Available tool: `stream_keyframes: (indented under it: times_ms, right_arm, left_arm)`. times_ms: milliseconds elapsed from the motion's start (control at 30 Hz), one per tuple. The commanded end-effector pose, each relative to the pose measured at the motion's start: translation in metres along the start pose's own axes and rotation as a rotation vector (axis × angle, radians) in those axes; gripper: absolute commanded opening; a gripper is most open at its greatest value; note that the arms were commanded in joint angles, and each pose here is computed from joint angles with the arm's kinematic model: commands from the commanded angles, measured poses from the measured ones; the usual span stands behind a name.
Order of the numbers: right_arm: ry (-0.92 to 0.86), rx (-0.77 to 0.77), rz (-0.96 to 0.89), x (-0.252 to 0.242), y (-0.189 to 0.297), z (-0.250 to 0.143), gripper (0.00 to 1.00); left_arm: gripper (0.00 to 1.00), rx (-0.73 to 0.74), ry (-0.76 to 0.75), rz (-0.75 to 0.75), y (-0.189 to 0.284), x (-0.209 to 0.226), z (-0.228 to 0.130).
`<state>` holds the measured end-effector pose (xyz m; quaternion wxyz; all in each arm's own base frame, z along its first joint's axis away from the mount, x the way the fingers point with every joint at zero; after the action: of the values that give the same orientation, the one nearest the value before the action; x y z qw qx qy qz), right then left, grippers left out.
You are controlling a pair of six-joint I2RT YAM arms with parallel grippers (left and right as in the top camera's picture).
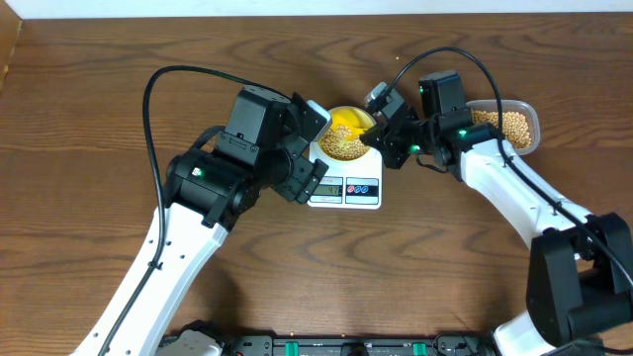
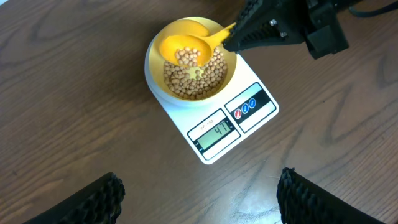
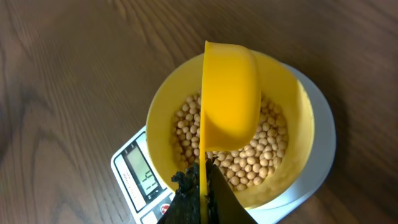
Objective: Scoop item into bowl and weigh 50g on scale
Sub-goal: 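Hold the scoop with beans inside the bowl above the scale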
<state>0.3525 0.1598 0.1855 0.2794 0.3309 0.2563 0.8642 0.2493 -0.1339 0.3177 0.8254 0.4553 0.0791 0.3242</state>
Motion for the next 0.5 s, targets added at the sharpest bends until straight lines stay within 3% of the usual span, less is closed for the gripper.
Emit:
stream_keyframes:
  times_ms: [0,467]
  right_arm:
    - [0.107,-0.064,0.001,0.0086,0.0164,0.0172,0.01]
    - [0.173,-0.062,-0.079,0.0031,0.0167,0.0179,0.01]
  left_arm:
    - [0.81,-0.01,-0.007,-0.006,0.0018,0.0008,0.0015]
    - [0.81,-0.01,-0.007,-0.006,0.0018,0.0008,0.0015]
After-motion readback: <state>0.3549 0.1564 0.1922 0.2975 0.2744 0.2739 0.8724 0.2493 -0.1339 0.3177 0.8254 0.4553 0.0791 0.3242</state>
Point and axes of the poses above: each gripper's point midway between its finger pads, its own y axis back along the fingers, its own x axis along the line the jaws close on, z = x × y, the point moved 10 cm from there along y, back along the fingers, and after that the axes turned 15 degrees about -y, right-handed, at the moved point
